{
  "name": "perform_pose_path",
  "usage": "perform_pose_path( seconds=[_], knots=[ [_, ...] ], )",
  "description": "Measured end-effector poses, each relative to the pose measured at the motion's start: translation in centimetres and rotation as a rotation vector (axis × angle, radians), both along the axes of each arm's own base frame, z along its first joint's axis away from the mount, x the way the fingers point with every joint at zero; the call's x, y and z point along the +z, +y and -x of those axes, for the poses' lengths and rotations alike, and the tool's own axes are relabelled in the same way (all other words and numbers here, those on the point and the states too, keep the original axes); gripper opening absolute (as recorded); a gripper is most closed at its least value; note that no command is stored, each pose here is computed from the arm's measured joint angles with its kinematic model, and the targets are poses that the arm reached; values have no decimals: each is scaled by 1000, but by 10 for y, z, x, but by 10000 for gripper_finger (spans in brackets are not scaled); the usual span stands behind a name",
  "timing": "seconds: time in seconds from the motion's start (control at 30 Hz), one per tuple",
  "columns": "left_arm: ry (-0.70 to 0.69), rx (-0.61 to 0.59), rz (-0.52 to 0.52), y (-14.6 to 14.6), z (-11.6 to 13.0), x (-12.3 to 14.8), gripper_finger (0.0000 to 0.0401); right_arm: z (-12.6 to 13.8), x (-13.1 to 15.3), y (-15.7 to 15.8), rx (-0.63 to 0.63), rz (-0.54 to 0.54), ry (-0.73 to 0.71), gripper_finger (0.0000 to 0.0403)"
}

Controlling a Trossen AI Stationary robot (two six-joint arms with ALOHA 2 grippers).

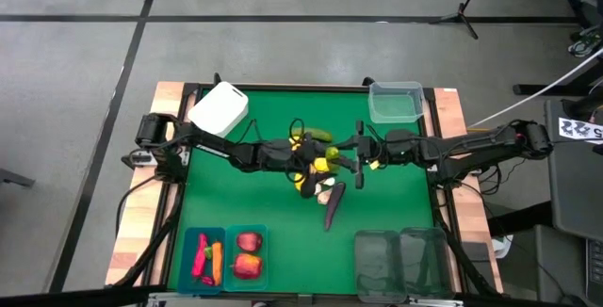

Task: Sort produce into baskets
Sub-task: Put the cucumber into the right black bin

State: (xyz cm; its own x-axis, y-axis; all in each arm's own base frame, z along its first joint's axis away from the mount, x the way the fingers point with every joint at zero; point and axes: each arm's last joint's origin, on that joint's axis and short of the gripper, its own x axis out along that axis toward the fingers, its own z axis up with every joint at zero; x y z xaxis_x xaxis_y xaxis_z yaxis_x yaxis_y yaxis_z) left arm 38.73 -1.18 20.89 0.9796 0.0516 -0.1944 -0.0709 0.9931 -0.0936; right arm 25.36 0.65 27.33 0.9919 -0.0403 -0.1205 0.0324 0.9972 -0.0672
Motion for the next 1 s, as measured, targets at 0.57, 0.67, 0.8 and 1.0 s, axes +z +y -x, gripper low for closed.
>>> perform_pose_path(
  seconds=[0.57,0.67,0.8,1.0],
  knots=[
    [121,-13,59,-7,3,-14,285,93,8,6,171,-485,395,142],
    [121,-15,63,-9,3,-13,285,111,0,16,201,-606,564,142],
    [124,-15,67,-9,3,-14,285,123,-3,36,267,-720,691,142],
    [128,-12,67,-9,4,-14,285,137,4,80,428,-794,734,142]
  ],
)
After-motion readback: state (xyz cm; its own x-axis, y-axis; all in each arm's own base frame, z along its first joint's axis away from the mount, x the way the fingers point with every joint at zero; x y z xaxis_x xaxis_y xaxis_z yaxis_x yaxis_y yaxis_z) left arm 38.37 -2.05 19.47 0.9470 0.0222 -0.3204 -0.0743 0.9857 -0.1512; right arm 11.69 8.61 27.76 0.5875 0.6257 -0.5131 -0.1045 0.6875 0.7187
